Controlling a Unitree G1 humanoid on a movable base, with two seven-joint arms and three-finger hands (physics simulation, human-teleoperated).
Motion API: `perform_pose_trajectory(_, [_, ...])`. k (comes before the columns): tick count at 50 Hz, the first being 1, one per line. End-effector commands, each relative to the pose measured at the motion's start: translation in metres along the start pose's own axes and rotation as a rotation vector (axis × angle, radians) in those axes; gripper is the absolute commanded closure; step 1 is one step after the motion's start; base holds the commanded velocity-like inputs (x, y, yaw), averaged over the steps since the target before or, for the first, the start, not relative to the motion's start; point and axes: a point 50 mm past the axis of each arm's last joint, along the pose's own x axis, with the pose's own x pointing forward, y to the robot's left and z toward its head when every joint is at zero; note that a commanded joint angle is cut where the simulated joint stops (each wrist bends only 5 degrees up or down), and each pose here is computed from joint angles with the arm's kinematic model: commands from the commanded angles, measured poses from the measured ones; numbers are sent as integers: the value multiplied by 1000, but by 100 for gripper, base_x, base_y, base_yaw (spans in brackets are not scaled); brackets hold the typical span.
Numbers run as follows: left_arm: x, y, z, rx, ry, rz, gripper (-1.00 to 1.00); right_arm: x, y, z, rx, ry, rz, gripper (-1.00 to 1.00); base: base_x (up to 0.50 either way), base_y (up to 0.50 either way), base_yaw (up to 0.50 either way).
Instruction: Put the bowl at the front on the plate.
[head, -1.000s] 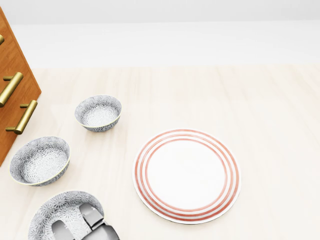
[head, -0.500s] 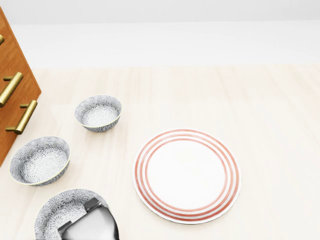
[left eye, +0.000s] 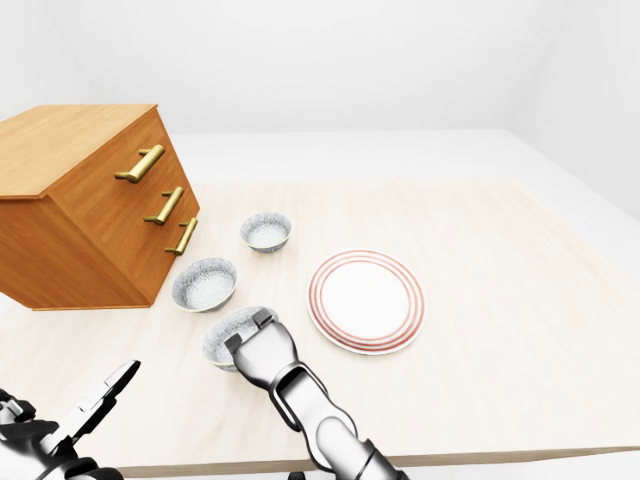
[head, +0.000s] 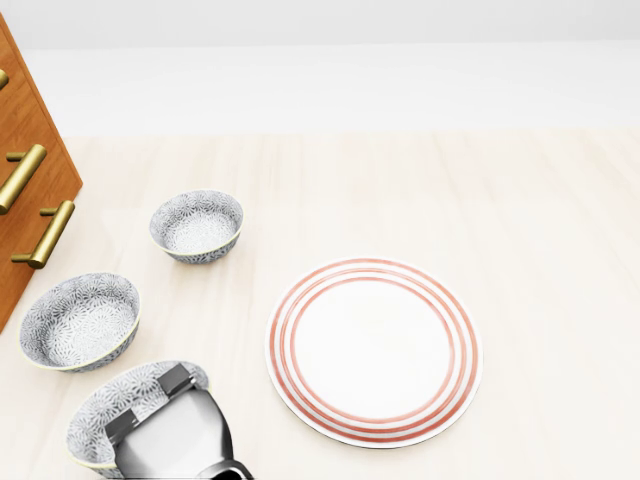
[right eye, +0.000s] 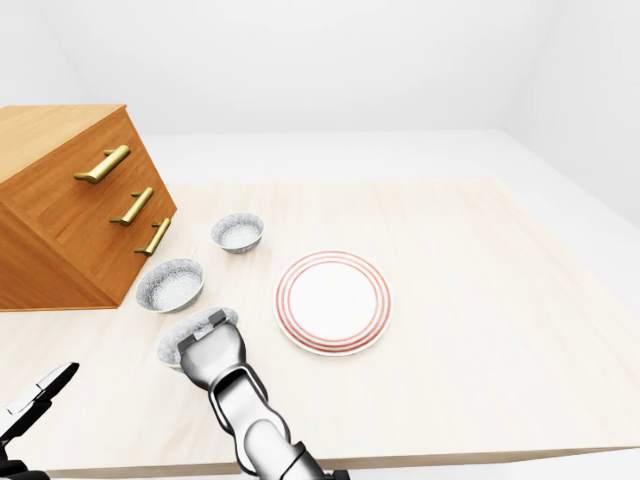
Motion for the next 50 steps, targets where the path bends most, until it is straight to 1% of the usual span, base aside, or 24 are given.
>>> perform_pose_trajectory(1, [0,0,-1,2,6,-2,-100,-2,-21,-6,-7,23,-67,100,0,0,0])
perform_pose_trajectory(8, [-1,1,1,1,-3,-2,-100,-3,-35,-11,16,49,-141,100,0,0,0])
perform_pose_trajectory(11, [0,0,0,4,1,-2,-100,-8,-44,-16,52,68,-189,100,0,0,0])
perform_pose_trajectory(12, [0,0,-2,7,8,-2,-100,-9,-45,-17,56,69,-190,100,0,0,0])
perform_pose_trajectory(13, [0,0,-2,7,6,-2,-100,-9,-45,-18,55,74,-192,100,0,0,0])
perform_pose_trajectory(14, [-1,1,2,3,-9,-2,-100,-10,-47,-19,83,77,-221,100,0,0,0])
perform_pose_trajectory(16, [0,0,1,6,-3,-1,-100,-13,-50,-21,92,91,-242,100,0,0,0])
perform_pose_trajectory(17, [0,-1,-5,12,19,-1,-100,-15,-51,-23,91,96,-259,100,0,0,0])
perform_pose_trajectory(20, [0,0,-2,9,6,-1,-100,-19,-54,-25,83,103,-274,100,0,0,0])
perform_pose_trajectory(23, [0,0,-3,13,10,-2,-100,-24,-57,-29,70,131,-319,100,0,0,0])
perform_pose_trajectory(24, [0,0,-3,13,10,-2,-100,-25,-57,-31,40,140,-328,100,0,0,0])
perform_pose_trajectory(25, [0,0,-2,14,8,-2,-100,-28,-60,-34,94,138,-370,100,0,0,0])
perform_pose_trajectory(28, [0,-1,-2,15,5,-1,-100,-30,-60,-36,44,160,-378,100,0,0,0])
perform_pose_trajectory(29, [0,-1,-2,15,4,-1,-100,-32,-62,-38,67,159,-399,100,0,0,0])
perform_pose_trajectory(31, [0,-1,-1,16,1,-1,-100,-35,-63,-39,49,171,-402,100,0,0,0])
perform_pose_trajectory(32, [0,-1,-1,16,2,0,-100,-37,-63,-40,71,172,-415,100,0,0,0])
perform_pose_trajectory(33, [0,0,0,15,-2,0,-100,-40,-65,-41,97,169,-456,100,0,0,0])
perform_pose_trajectory(35, [0,0,0,15,-3,-1,-100,-42,-63,-43,96,172,-454,100,0,0,0])
perform_pose_trajectory(39, [-1,0,2,15,-10,0,-100,-48,-65,-45,113,175,-487,100,0,0,0])
perform_pose_trajectory(41, [0,0,2,16,-9,0,-100,-51,-65,-45,98,184,-481,100,0,0,0])
perform_pose_trajectory(48, [0,0,4,12,-18,-1,-100,-61,-67,-48,103,192,-535,100,0,0,0])
perform_pose_trajectory(50, [-1,1,5,10,-21,-1,-100,-63,-65,-49,65,211,-523,100,0,0,0])
